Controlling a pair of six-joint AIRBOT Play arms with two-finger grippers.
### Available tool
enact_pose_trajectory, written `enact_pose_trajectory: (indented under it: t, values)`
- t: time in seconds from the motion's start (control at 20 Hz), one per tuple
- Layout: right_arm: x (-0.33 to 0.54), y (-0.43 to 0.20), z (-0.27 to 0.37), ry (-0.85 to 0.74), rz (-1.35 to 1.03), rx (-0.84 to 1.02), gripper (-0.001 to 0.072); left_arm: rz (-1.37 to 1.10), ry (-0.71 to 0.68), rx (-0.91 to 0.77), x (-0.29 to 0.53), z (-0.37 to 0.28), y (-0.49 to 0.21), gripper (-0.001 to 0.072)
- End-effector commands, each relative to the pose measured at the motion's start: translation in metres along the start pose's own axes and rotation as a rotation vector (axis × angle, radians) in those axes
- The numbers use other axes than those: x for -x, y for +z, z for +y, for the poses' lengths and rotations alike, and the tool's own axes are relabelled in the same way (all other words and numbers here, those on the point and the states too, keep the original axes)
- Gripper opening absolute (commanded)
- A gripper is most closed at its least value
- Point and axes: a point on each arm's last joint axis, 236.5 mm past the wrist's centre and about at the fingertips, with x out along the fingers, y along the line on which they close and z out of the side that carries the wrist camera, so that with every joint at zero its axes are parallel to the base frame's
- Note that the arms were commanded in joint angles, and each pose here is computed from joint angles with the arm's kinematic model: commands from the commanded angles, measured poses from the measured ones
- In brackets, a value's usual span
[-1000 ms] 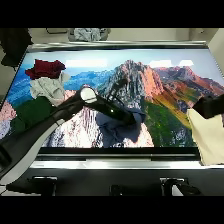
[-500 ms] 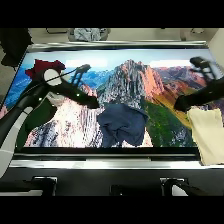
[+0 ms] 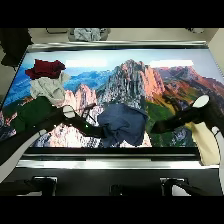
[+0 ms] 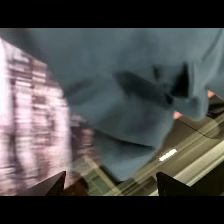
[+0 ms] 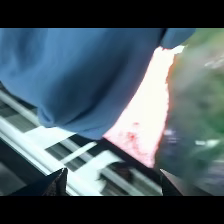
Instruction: Fold the shirts.
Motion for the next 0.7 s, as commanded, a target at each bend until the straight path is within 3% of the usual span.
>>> enact_pose_trajectory:
  t: [0.0,0.05,0.15,0.25,0.3,0.35,0.65]
  values:
    - [-0.034,-0.026,0.0,0.051,0.037,-0.028,0.07,0.003,-0.009,0.018,-0.031,-0.012,-0.011,0.0667]
    - [-0.039,-0.03,-0.001,0.055,0.039,-0.04,0.0699,-0.002,-0.005,0.022,-0.034,-0.013,-0.01,0.0645]
    - [-0.049,-0.038,-0.002,0.063,0.046,-0.063,0.0699,-0.038,-0.002,0.036,-0.036,-0.013,-0.001,0.0479]
    - [-0.06,-0.045,-0.002,0.074,0.047,-0.082,0.0699,-0.068,0.001,0.06,-0.035,-0.012,0.006,0.0249]
    - [-0.065,-0.045,0.002,0.095,0.034,-0.09,0.0699,-0.073,0.001,0.058,-0.035,-0.012,0.007,0.0079]
    - [-0.069,-0.044,0.008,0.124,0.012,-0.094,0.0699,-0.073,0.002,0.054,-0.035,-0.012,0.007,0.0024]
    - [-0.093,-0.027,0.021,0.118,-0.049,-0.093,0.0698,-0.089,-0.004,0.035,-0.028,-0.017,0.01,0.0023]
